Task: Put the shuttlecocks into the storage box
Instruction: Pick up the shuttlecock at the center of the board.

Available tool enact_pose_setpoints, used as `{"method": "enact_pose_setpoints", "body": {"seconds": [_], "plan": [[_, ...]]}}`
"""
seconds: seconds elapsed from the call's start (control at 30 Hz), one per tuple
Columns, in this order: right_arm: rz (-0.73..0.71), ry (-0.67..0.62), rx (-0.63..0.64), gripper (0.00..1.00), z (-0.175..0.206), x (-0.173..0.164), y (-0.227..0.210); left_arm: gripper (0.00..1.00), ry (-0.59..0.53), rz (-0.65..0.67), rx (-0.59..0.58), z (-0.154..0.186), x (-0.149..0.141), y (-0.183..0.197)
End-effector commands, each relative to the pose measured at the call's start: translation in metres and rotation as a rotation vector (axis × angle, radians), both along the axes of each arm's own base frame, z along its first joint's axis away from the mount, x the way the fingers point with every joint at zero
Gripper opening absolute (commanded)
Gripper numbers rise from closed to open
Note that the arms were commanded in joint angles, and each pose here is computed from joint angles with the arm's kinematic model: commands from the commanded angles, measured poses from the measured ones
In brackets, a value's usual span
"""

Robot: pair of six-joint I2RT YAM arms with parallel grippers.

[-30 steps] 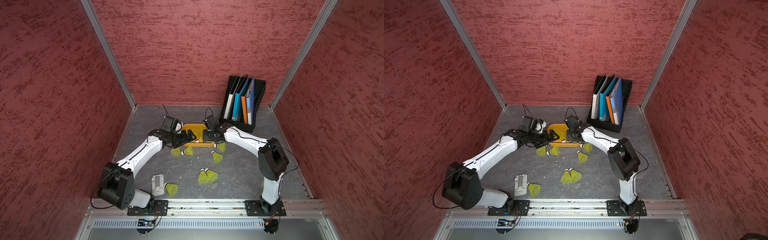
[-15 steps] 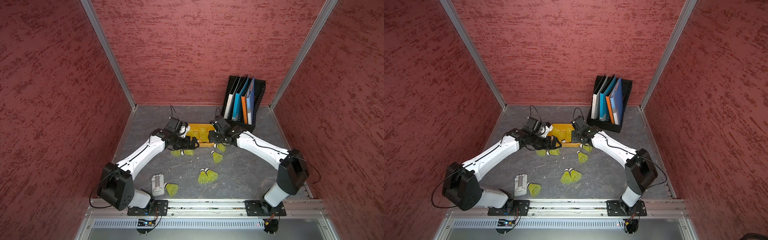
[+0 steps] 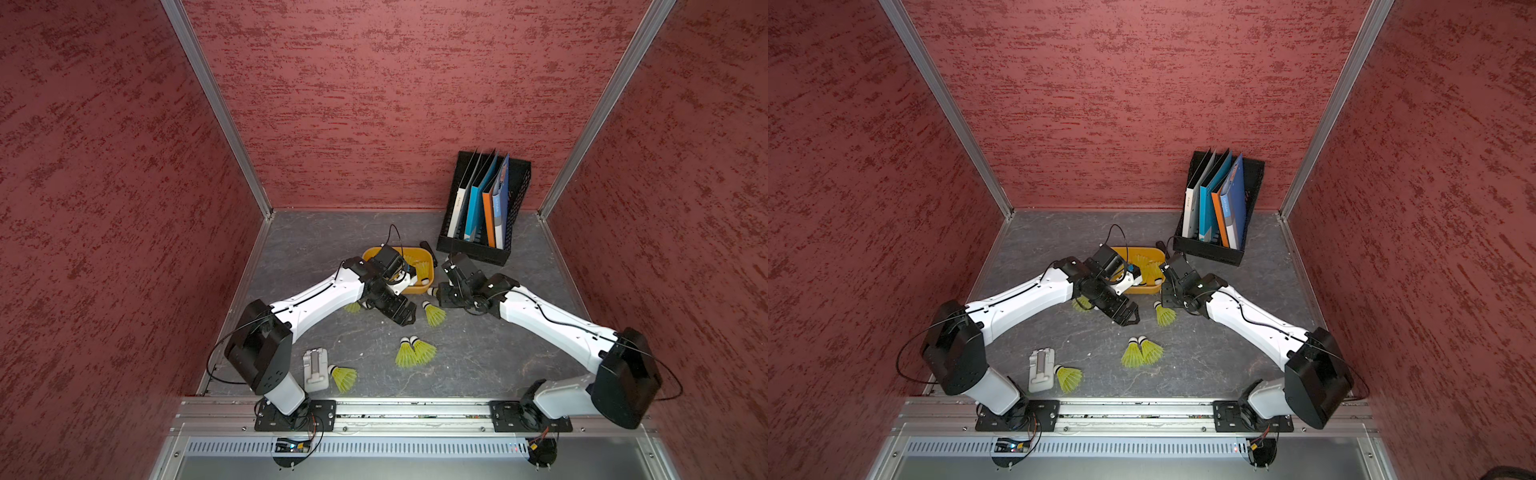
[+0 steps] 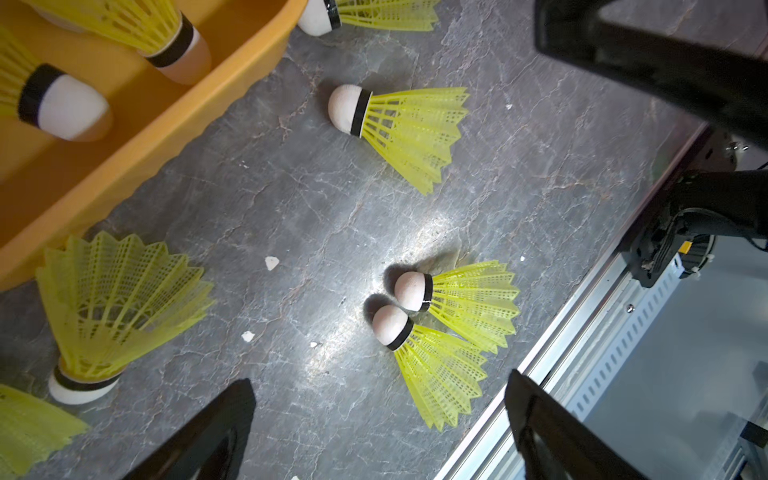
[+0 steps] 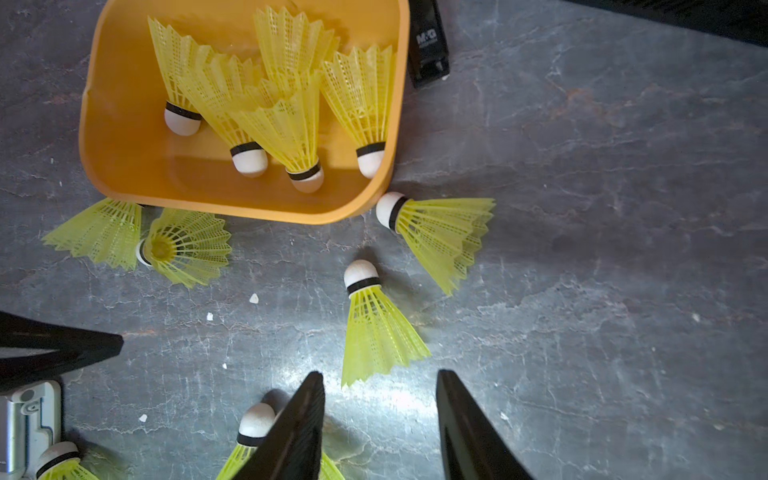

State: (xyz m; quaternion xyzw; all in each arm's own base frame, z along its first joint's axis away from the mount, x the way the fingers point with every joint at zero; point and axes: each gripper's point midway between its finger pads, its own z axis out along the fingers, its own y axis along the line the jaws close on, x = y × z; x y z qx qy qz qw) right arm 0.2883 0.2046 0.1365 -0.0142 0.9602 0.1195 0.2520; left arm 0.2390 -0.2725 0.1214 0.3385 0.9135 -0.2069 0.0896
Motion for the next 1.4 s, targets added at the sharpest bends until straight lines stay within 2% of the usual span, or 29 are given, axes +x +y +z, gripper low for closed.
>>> {"method": "enact_pose_setpoints", "body": {"seconds": [0.0, 0.13, 0.37, 0.73, 0.83, 0.97, 1.37], "plan": [[-0.064, 0.029, -0.014, 0.44, -0.004, -0.01, -0.012, 0.96, -0.053, -0.056, 0.034, 0.001, 0.004, -0.005], [-0.081, 0.066, 0.0, 0.43, -0.011, -0.021, -0.016, 0.93, -0.069, -0.131, 0.113, -0.011, 0.001, -0.004], [-0.084, 0.061, -0.009, 0.43, -0.006, -0.031, -0.027, 0.86, -0.083, -0.29, 0.304, -0.033, -0.014, 0.021], [-0.035, 0.071, 0.081, 0.44, -0.001, -0.045, -0.019, 0.78, -0.049, -0.356, 0.357, -0.061, -0.035, 0.026], [-0.05, 0.075, 0.104, 0.44, -0.002, -0.047, -0.021, 0.76, -0.083, -0.309, 0.387, -0.065, -0.022, 0.024], [-0.071, 0.086, 0.131, 0.44, -0.002, -0.048, -0.022, 0.72, -0.154, -0.244, 0.356, -0.056, 0.006, 0.01], [-0.093, 0.037, 0.146, 0.45, 0.023, -0.039, -0.033, 0.72, -0.473, -0.316, 0.302, -0.035, 0.054, -0.048]]}}
